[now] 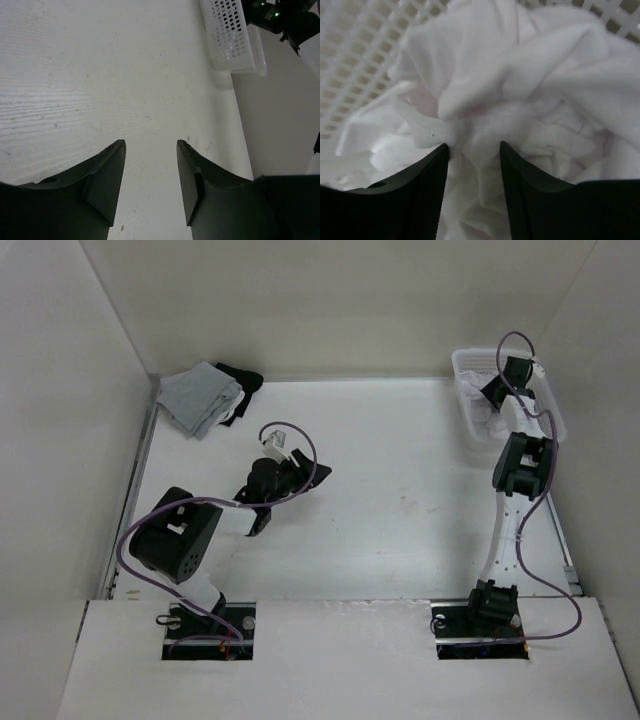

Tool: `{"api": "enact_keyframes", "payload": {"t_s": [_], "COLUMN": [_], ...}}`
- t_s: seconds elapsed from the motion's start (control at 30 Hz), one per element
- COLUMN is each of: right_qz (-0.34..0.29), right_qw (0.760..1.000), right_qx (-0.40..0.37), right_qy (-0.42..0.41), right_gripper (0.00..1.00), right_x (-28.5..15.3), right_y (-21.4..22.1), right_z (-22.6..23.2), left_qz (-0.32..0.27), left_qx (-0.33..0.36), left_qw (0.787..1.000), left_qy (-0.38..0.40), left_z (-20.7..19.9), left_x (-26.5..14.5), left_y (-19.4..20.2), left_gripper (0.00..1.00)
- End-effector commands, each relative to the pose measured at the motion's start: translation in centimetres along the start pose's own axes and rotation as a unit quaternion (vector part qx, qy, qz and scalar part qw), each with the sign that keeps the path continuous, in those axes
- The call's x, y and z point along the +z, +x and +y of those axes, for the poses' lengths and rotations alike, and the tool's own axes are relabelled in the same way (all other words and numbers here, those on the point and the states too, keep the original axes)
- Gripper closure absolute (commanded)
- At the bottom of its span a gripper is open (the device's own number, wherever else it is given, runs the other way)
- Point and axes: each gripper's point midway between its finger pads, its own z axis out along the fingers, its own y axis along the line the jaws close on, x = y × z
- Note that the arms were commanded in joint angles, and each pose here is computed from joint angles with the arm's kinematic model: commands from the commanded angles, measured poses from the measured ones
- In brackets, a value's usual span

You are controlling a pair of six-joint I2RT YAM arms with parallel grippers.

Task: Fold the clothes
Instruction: Grab the tank top from the pile

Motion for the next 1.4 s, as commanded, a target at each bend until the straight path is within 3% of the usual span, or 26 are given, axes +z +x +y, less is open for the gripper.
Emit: {"api": "enact_keyframes", "payload": {"t_s": [0.0,0.3,0.47,0.63,1.03,1.2,1.37], "right_qz": [-0.075,-0.09,-0.138,-0.192,-0.167,-0.113,-0.1], "right_qw": [0.992,0.992,0.985,0.975,0.97,0.98,0.985], "right_qx": [0.099,0.085,0.105,0.113,0.09,0.075,0.054], "right_qy": [-0.015,0.001,-0.024,0.025,0.152,0.147,0.127], "right_gripper": [0.45,0.42,0.44,0.45,0.43,0.44,0.42], "right_x": [-2.5,-5.1,-8.0,-10.4,-5.8,-3.4,-2.4], "right_y": [-8.8,-10.6,-13.1,-15.8,-12.3,-9.3,-8.2], "right_z": [-2.7,-5.0,-4.6,-6.3,-9.1,-8.1,-6.8], "left_qz": [-0.02,-0.009,-0.004,-0.003,-0.011,-0.015,-0.011], "left_qx": [0.007,-0.006,-0.008,-0.01,-0.016,-0.025,-0.035], "left_qw": [0.999,0.999,0.998,0.998,0.998,0.998,0.998], "left_qy": [0.047,0.053,0.057,0.057,0.056,0.059,0.056], "left_z": [-2.6,-2.7,-2.8,-2.8,-2.5,-2.3,-1.7], "left_x": [-0.5,-0.3,-0.1,-0.1,-0.3,-0.4,-0.2], "left_y": [-1.1,-0.3,0.1,0.1,-0.5,-0.9,-0.6], "left_gripper": [0.56,0.56,0.56,0.56,0.56,0.56,0.56]}}
